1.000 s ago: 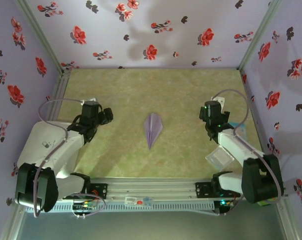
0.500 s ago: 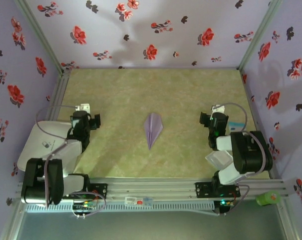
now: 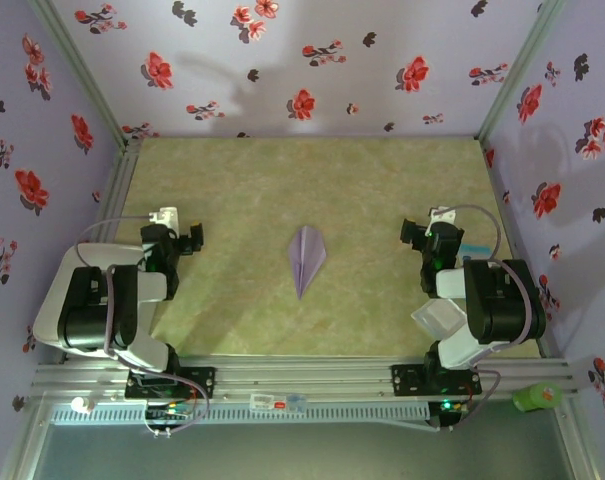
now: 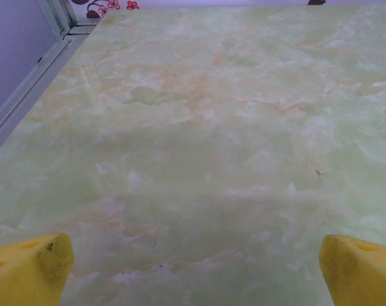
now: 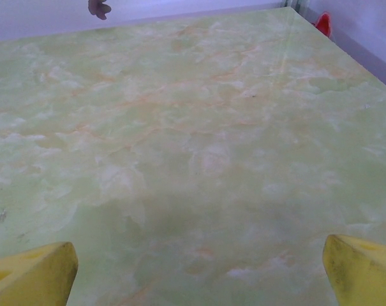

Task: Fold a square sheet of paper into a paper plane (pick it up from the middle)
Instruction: Reset both arms

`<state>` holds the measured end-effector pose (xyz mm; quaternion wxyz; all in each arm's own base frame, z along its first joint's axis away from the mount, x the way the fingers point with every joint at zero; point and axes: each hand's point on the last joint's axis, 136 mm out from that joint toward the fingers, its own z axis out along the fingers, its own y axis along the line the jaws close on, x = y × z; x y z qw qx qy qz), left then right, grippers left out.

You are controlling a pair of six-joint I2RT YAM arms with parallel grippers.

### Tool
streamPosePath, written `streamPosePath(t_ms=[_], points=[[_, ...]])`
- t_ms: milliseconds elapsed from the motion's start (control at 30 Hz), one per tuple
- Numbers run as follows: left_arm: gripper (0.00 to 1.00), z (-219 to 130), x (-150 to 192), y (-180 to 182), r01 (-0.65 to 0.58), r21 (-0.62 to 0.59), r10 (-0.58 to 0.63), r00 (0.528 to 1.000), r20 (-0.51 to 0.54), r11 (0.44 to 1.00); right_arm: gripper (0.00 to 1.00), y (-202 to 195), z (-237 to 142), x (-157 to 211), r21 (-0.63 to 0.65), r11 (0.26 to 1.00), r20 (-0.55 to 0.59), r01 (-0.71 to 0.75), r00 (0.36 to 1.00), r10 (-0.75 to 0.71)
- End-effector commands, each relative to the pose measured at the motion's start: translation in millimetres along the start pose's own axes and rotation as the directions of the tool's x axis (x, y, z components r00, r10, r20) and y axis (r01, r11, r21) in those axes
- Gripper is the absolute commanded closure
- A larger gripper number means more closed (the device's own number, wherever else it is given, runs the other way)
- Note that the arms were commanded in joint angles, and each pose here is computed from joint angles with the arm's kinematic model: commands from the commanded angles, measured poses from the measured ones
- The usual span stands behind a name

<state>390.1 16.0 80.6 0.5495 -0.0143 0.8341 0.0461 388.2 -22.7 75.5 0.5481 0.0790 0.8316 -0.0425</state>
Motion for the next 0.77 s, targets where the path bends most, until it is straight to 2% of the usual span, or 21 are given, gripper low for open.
streamPosePath(t_ms=[0, 733], points=[[0.0, 3.0, -15.4, 2.1, 0.021, 0.001, -0.021, 0.999, 0.048, 1.0, 0.01, 2.7, 1.6, -13.1, -0.014, 1.0, 0.04, -0.025, 0.999, 0.026], [0.0, 2.7, -15.4, 0.9, 0.018, 0.006, -0.018, 0.999, 0.049, 1.0, 0.01, 2.6, 1.7, -12.5, -0.016, 1.0, 0.036, -0.027, 0.999, 0.028]])
